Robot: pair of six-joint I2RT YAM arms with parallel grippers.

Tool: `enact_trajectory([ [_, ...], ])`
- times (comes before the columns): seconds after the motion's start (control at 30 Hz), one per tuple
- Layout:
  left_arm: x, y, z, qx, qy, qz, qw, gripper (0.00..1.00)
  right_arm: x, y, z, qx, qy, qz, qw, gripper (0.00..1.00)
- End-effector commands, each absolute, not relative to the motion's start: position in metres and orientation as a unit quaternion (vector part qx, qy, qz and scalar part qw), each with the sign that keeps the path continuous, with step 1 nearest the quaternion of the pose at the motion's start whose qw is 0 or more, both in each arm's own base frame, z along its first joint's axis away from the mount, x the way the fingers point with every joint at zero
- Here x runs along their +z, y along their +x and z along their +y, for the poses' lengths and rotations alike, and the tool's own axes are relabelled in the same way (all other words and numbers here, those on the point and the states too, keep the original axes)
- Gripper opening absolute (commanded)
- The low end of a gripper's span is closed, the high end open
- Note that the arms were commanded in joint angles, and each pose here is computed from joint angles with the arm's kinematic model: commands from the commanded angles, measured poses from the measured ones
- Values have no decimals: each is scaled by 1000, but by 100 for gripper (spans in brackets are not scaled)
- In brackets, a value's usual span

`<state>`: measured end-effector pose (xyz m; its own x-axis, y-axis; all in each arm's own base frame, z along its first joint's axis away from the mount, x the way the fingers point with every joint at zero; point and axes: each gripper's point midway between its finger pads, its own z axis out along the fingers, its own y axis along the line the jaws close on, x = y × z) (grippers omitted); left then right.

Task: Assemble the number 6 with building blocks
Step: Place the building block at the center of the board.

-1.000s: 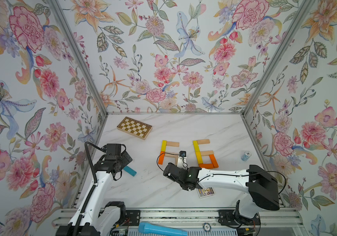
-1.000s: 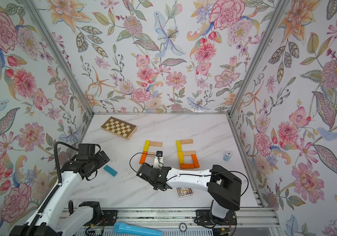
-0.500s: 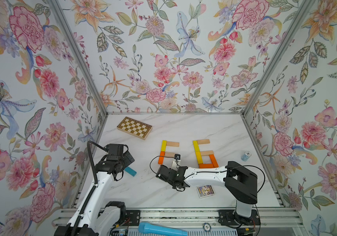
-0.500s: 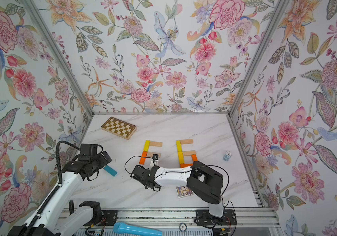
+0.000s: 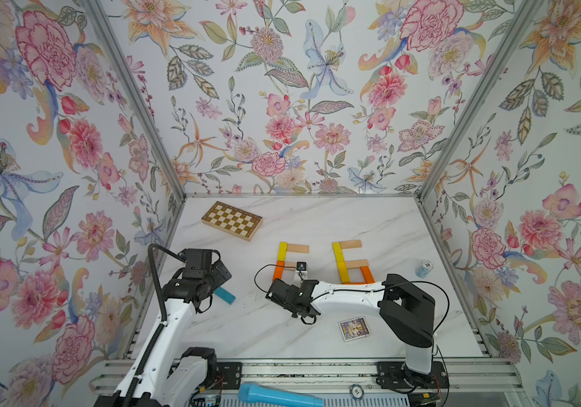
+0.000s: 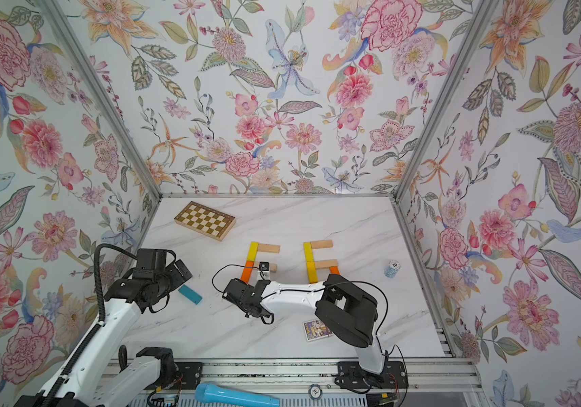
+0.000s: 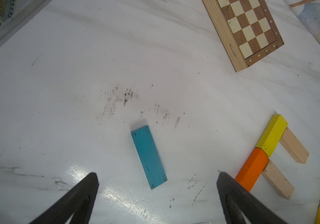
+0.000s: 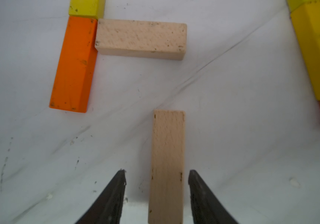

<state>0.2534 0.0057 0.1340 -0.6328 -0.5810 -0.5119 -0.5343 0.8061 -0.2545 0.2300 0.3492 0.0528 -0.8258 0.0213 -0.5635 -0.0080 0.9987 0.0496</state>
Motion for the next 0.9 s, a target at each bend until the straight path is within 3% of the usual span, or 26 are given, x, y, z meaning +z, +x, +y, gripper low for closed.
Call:
enact_trajectory([
  [0.0, 130, 251, 6, -30, -300, 906, 297, 99, 97, 246, 343, 35, -7, 945, 325, 57],
  [0.13, 131, 252, 4, -36, -297, 906, 298, 99, 107, 252, 330, 48, 14, 945, 324, 57],
  [0.57, 129, 253, -1, -43, -289, 910, 295, 99, 67, 251, 340, 67, 12, 969, 239, 48],
  [0.87, 126, 254, -13, -61, -268, 918, 286, 99, 40, 242, 340, 53, 14, 978, 202, 47],
])
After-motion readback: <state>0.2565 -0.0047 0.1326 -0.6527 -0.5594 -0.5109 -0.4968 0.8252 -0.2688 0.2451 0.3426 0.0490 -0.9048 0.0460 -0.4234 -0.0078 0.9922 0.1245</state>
